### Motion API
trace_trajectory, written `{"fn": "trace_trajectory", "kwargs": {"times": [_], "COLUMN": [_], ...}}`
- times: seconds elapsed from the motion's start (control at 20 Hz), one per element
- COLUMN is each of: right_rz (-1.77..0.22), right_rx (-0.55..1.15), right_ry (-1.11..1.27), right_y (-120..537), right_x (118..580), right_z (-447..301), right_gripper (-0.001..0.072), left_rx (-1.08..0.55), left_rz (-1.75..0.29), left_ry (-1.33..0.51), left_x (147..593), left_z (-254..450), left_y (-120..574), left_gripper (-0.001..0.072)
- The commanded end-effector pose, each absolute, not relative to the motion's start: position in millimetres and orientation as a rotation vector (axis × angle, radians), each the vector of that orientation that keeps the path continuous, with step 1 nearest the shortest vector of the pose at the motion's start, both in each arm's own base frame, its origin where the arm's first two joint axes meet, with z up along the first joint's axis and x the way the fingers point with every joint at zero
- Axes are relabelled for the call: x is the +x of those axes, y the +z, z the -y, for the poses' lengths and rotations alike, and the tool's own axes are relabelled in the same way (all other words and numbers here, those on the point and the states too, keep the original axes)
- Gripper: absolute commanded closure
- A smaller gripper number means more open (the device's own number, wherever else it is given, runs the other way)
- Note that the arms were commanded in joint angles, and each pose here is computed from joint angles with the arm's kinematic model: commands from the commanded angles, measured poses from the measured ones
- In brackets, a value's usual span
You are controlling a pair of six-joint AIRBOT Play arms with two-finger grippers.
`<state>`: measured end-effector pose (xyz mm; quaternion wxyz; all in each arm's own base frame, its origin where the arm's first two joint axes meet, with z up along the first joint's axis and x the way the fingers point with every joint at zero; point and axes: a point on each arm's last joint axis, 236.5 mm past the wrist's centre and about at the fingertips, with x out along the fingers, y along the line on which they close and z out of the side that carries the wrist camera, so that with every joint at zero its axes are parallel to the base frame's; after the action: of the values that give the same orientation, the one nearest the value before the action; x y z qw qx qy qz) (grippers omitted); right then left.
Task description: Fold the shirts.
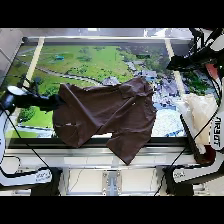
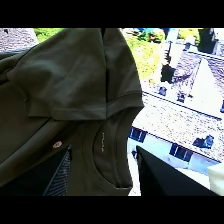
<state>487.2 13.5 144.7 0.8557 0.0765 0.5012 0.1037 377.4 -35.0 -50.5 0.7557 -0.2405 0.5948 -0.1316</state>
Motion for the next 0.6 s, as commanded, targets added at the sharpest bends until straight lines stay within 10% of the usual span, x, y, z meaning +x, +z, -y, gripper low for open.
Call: {"fn": "trace_trajectory", "kwargs": {"times": [0.0,0.55], "right_rz": [-1.052,-1.055], "right_rx": [0.175,0.148], "right_ry": [0.271,0.313], "right_y": [154.7,154.7], "right_x": [479.3,477.5], "right_z": [-30.9,-51.2], "right_gripper": [0.0259,0.026], "left_rx": [-0.456,-0.344], "left_rz": [-1.431,-1.567], "left_ry": [-0.362,-0.282], "left_x": [344.9,321.9], "left_z": [76.3,78.3], "left_y": [-87.1,-110.8], "left_gripper": [0.0165,0.0172]}}
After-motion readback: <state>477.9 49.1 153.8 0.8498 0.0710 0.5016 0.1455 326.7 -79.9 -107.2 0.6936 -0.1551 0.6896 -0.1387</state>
